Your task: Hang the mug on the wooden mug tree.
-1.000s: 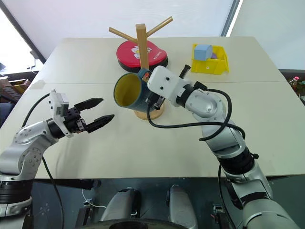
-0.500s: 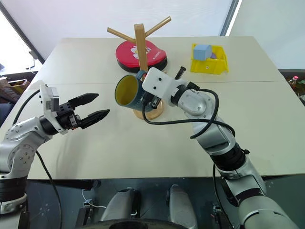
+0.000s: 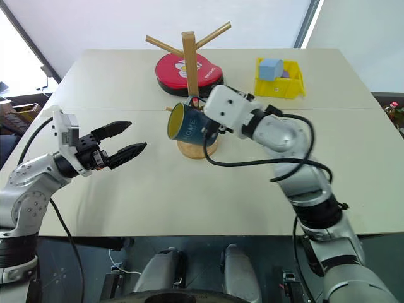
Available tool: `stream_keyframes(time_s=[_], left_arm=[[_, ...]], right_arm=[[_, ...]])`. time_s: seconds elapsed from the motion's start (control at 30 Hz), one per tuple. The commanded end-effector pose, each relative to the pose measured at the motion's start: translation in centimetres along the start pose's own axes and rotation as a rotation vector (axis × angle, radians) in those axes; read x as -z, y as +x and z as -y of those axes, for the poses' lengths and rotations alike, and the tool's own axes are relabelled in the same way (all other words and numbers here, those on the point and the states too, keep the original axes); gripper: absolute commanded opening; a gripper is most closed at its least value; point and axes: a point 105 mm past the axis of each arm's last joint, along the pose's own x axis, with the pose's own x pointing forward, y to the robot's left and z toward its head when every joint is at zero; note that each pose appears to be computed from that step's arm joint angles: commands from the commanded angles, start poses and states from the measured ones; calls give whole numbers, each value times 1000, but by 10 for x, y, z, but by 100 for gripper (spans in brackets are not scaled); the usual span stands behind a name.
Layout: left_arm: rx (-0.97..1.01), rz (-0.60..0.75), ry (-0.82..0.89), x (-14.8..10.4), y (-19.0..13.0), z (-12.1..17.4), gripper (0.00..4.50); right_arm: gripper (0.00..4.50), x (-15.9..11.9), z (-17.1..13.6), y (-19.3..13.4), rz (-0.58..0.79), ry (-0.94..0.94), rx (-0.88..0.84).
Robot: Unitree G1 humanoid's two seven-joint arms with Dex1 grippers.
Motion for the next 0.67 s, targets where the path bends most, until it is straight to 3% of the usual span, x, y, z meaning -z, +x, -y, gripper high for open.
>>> stream_keyframes(time_s=[0.03, 0.33, 0.53, 0.67], left_arm=[[-99, -16, 14, 6, -7, -14, 450], [-565, -124, 53, 63, -39, -72, 450], [-712, -146, 46, 83, -55, -81, 450], [-725, -113, 8, 88, -57, -75, 450]], right_arm=[[250, 5, -1, -25, 52, 115, -28], [250, 115, -12, -63, -68, 611, 326], [250, 158, -19, -71, -130, 700, 464], [250, 171, -22, -71, -136, 713, 496]])
